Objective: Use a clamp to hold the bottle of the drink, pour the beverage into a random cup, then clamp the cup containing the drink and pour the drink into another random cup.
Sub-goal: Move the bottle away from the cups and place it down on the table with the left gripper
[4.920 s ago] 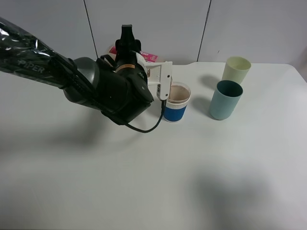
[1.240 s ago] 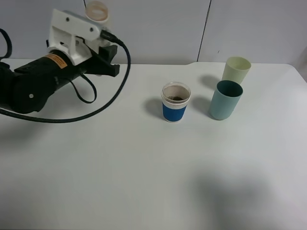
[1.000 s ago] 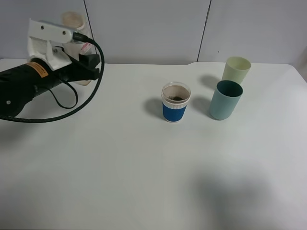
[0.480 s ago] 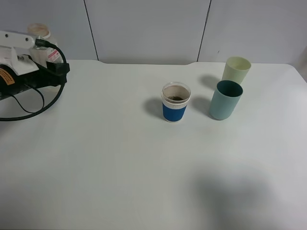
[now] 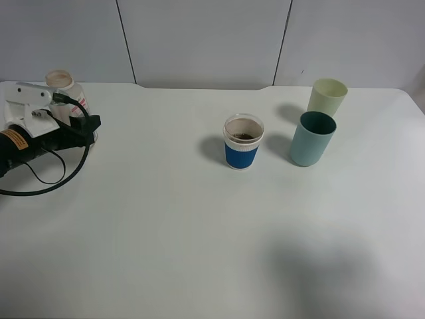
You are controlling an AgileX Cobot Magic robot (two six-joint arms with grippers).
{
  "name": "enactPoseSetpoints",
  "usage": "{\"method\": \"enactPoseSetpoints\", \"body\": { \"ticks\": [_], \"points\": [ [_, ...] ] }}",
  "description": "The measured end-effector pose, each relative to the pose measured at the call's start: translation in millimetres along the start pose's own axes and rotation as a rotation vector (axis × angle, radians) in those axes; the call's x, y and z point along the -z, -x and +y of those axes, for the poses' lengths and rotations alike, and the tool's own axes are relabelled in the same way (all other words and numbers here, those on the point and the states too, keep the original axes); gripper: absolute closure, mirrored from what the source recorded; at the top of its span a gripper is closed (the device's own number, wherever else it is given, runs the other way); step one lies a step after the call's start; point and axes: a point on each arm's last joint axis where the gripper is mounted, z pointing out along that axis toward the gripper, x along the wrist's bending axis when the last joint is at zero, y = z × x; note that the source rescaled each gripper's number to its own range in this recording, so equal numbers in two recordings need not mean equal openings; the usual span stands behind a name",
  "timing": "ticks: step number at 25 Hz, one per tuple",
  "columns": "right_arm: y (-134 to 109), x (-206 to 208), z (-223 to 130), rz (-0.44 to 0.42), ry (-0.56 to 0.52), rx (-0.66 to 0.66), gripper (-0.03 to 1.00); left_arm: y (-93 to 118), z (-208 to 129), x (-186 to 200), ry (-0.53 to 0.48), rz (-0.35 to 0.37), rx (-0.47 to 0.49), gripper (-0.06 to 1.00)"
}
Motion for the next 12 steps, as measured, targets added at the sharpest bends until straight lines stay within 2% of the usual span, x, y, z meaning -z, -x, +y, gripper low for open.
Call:
{"method": "enactPoseSetpoints", "body": {
  "ticks": [12],
  "points": [
    [0,0,0,0.0,0.0,0.0,-0.03,-2,-31,-5,-0.078,-0.001,0.034,0.89]
  ]
}}
